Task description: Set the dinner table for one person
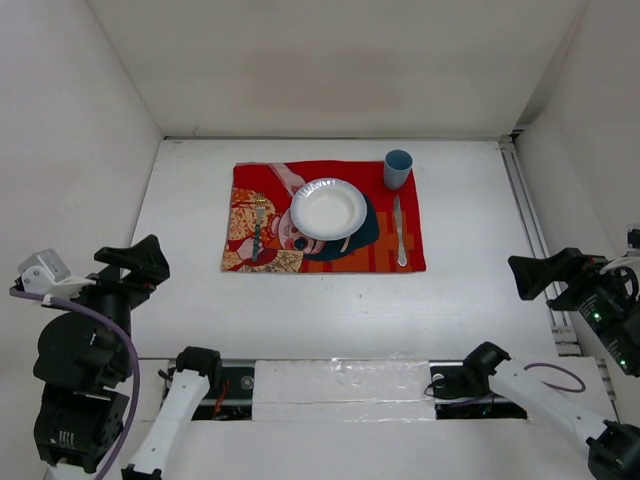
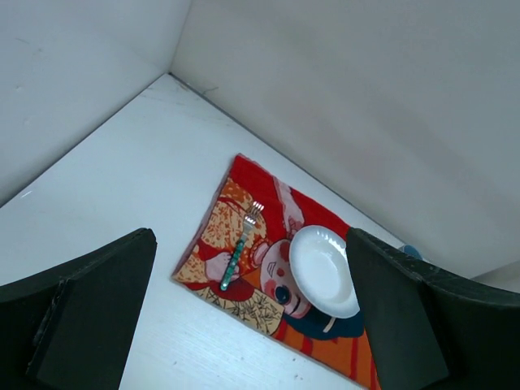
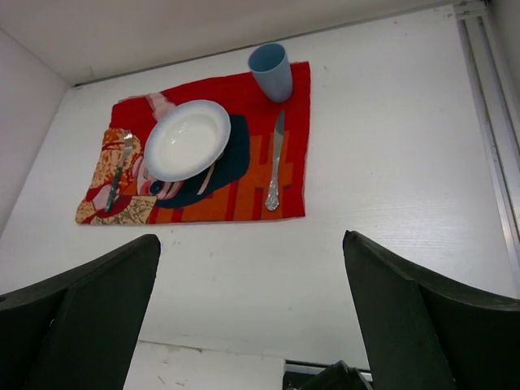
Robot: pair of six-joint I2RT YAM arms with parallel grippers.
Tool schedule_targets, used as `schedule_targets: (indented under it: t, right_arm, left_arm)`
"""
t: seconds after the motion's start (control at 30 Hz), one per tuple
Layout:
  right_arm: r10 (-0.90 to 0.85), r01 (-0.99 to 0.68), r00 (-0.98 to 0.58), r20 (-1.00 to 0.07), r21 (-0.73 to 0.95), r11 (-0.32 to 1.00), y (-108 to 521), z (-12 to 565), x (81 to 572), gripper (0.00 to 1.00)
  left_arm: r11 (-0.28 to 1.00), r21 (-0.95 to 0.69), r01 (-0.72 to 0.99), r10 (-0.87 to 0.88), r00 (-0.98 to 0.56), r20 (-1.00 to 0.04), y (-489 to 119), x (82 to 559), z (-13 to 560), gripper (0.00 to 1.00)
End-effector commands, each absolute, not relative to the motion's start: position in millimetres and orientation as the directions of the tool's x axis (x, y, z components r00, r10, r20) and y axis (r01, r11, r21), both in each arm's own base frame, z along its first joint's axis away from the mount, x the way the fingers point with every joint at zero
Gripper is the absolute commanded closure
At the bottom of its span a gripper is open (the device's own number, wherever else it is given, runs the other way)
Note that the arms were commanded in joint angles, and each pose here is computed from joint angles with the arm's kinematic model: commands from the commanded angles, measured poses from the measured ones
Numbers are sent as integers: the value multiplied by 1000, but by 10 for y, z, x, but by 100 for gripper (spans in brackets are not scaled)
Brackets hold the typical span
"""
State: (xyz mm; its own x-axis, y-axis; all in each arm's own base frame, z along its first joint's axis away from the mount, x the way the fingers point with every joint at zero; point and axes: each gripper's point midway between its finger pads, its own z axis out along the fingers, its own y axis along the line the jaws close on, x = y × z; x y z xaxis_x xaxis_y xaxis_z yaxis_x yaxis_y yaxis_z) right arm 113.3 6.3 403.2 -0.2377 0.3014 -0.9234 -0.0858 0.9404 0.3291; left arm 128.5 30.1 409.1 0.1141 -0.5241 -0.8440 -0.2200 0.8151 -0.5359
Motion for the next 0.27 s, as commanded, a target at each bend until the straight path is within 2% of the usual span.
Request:
schedule_targets:
  t: [0.0,0.23]
  right_arm:
    - [297,-40,-235,-926,315,948,-62,4020,1080,0]
    - [290,-8,-229,-929,300,954,-145,4007,1070,0]
  left_arm:
    - [807,-526,-268,-523,90,-847,357,1216,3995,0]
    - [799,-538,-268,-525,126,-842,396,1187,4028,0]
